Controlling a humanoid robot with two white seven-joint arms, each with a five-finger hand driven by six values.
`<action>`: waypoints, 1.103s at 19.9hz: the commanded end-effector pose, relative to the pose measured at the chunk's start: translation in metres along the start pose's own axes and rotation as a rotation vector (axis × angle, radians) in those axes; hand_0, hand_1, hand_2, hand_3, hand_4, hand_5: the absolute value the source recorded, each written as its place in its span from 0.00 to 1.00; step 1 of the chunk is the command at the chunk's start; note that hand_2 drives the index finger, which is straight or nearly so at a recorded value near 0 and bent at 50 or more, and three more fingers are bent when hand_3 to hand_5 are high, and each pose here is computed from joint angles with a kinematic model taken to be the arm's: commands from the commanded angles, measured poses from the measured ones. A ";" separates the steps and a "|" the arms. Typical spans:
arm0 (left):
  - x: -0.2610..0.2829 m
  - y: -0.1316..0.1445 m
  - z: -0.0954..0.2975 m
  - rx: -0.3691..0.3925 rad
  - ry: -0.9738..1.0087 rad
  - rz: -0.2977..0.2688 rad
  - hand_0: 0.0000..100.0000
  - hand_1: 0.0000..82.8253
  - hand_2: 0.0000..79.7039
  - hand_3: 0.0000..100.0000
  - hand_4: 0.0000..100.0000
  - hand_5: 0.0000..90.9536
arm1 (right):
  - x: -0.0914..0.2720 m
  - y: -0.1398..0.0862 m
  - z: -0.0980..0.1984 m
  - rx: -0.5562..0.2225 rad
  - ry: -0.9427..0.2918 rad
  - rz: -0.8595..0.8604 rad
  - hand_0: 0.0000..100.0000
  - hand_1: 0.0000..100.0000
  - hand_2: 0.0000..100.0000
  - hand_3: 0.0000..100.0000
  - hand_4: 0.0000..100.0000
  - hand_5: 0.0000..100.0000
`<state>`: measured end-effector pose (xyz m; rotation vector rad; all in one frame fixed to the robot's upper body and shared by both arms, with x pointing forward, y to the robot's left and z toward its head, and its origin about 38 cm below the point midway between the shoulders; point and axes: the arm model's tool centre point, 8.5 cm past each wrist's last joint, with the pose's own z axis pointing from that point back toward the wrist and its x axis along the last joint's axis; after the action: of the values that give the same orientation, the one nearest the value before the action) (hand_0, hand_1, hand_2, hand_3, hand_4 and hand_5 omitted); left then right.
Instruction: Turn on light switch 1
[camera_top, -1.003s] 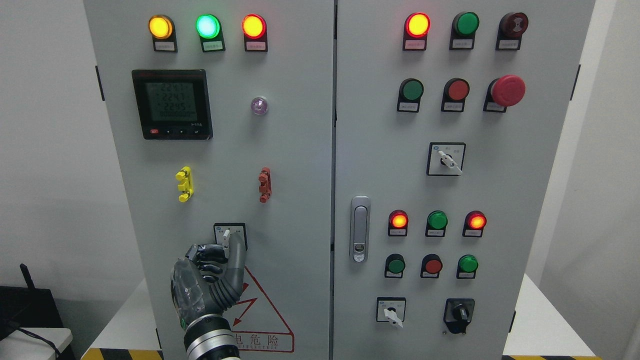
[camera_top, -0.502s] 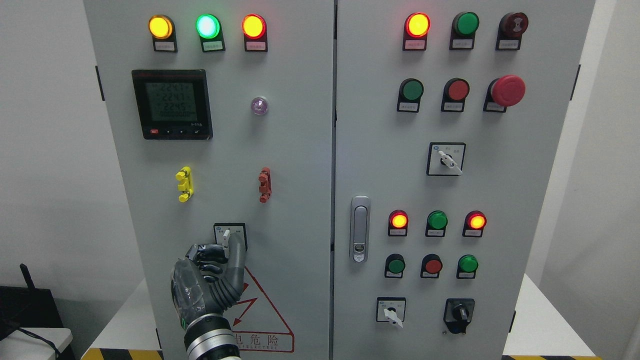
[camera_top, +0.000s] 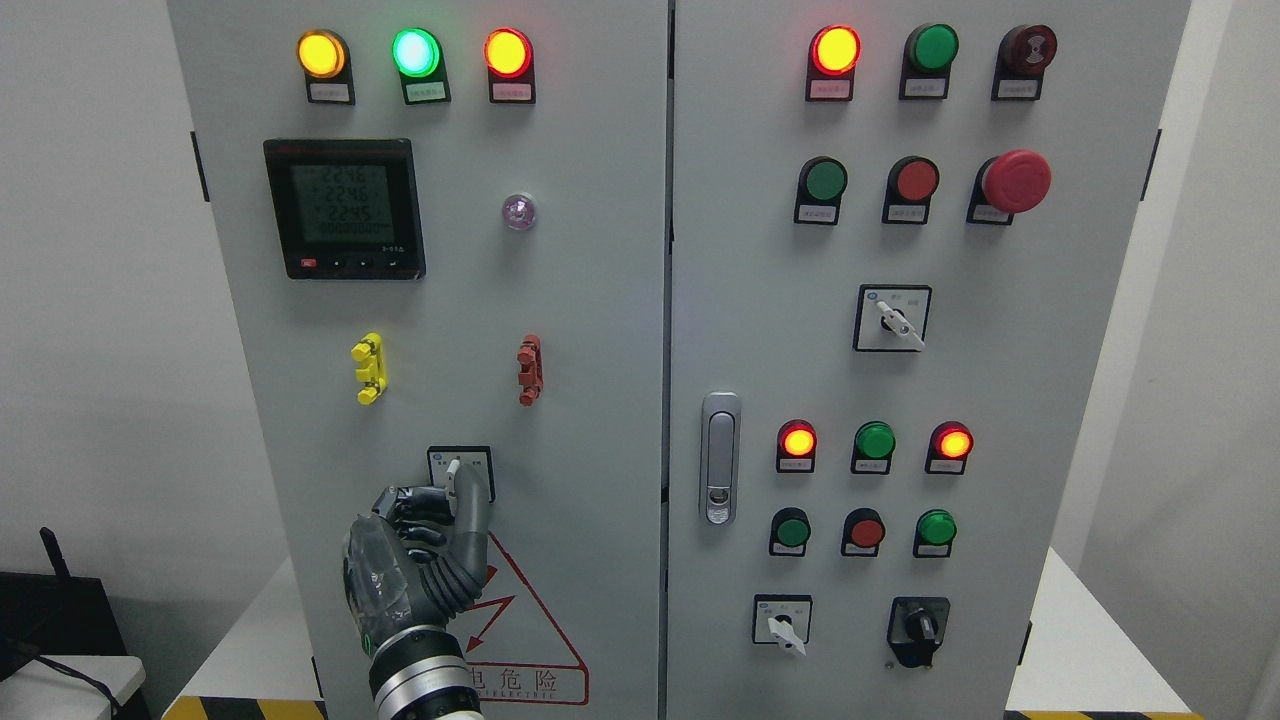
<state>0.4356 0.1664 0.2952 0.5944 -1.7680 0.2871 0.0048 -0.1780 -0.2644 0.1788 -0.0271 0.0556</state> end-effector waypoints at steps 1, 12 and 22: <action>0.000 -0.001 0.000 -0.006 0.001 0.000 0.33 0.48 0.72 0.72 0.76 0.72 | 0.000 0.000 0.000 -0.002 -0.002 -0.017 0.12 0.39 0.00 0.00 0.00 0.00; 0.000 0.000 0.000 -0.007 -0.001 0.000 0.41 0.43 0.73 0.73 0.77 0.72 | 0.001 0.000 0.000 -0.002 -0.004 -0.018 0.12 0.39 0.00 0.00 0.00 0.00; 0.000 -0.001 0.000 -0.008 -0.001 0.000 0.47 0.41 0.74 0.73 0.77 0.72 | 0.000 0.000 0.000 -0.002 -0.002 -0.018 0.12 0.39 0.00 0.00 0.00 0.00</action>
<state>0.4360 0.1659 0.2951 0.5899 -1.7679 0.2797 0.0049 -0.1782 -0.2644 0.1766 -0.0273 0.0557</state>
